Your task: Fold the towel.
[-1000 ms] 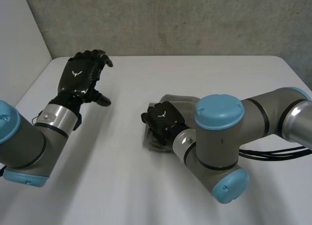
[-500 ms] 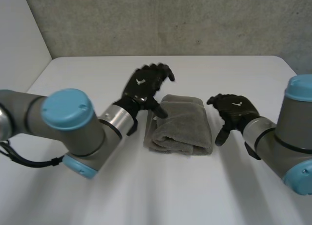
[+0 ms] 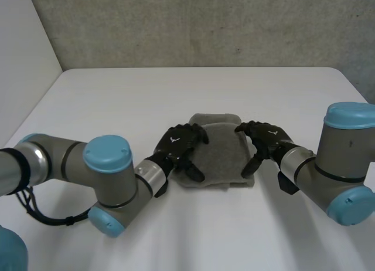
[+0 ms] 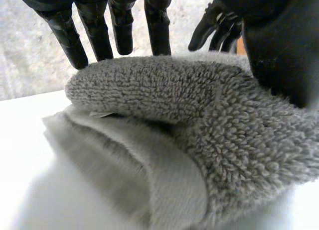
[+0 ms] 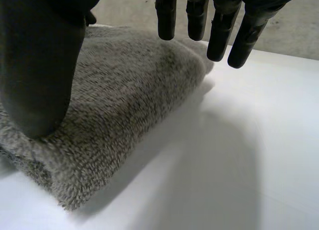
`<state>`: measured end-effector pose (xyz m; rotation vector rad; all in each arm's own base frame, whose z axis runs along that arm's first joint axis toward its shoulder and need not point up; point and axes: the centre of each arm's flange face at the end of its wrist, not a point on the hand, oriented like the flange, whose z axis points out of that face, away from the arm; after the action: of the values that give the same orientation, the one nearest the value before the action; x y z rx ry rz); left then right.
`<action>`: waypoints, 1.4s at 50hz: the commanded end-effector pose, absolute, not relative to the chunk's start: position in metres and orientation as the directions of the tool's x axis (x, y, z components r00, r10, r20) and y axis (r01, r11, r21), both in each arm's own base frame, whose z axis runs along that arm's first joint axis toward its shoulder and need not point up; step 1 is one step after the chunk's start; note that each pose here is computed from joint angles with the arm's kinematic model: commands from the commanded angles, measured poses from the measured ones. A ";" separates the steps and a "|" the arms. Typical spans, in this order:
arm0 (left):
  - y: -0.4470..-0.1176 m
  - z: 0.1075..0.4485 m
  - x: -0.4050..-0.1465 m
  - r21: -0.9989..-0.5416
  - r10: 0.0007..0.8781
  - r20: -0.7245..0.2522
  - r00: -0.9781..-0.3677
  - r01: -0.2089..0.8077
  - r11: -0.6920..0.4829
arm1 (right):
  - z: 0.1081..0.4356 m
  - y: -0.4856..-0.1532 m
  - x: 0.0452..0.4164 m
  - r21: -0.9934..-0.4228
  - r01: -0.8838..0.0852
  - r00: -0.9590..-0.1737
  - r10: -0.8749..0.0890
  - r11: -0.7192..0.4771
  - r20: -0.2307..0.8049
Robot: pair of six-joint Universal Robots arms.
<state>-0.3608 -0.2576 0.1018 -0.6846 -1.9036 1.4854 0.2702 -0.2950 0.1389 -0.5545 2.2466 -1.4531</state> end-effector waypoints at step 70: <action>-0.270 0.314 -0.255 -0.985 0.409 0.164 -0.898 -0.128 0.116 | 0.329 -0.253 0.250 -0.991 -0.135 -0.931 -0.340 -0.005 0.129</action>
<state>-0.2550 -0.2697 0.3151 -0.2721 -2.0047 1.8347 0.2497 -0.2529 0.3314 -0.5064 2.1025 -2.0691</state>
